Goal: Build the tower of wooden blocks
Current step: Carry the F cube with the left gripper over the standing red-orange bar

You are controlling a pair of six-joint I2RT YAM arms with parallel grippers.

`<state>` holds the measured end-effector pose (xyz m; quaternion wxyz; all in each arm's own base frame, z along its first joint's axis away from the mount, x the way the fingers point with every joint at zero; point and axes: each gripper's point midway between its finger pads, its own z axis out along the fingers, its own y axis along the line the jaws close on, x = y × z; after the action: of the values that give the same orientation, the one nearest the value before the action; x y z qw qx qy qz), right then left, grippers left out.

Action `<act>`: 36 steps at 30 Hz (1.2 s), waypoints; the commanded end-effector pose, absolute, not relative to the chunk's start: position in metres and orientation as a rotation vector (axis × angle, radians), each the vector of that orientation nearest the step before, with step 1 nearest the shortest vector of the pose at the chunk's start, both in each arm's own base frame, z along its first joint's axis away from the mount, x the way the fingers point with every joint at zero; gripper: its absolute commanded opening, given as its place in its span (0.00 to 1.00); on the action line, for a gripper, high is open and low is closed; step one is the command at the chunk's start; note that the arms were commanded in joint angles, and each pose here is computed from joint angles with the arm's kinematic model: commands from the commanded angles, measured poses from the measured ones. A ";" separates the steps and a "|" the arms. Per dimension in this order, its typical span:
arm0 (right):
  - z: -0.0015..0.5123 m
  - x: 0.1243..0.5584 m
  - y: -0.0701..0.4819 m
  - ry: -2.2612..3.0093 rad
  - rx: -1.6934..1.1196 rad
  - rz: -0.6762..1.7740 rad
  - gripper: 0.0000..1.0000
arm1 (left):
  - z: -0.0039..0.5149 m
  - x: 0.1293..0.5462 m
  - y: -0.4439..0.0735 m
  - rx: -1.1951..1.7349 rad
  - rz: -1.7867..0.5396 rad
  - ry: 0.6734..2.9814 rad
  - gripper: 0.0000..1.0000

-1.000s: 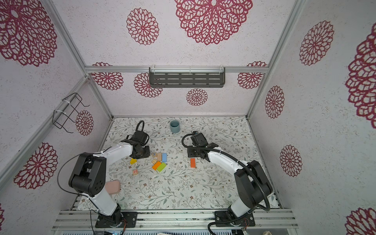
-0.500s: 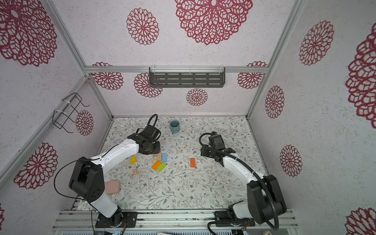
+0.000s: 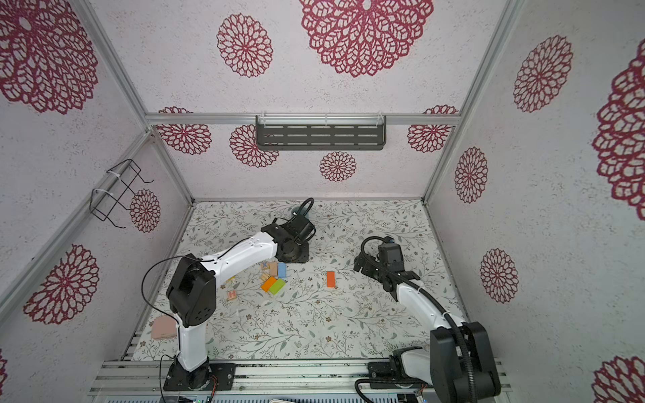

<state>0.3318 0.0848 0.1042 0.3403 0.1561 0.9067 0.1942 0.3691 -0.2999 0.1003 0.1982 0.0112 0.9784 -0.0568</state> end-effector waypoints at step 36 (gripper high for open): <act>0.116 0.336 0.044 2.186 0.580 0.538 0.99 | 0.045 0.354 -0.409 -0.139 -0.251 2.775 0.29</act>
<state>0.3327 0.0455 0.1051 0.3766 0.2340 0.8721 0.2067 0.3587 -0.4030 0.0501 0.1751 -0.0427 0.9792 -0.0937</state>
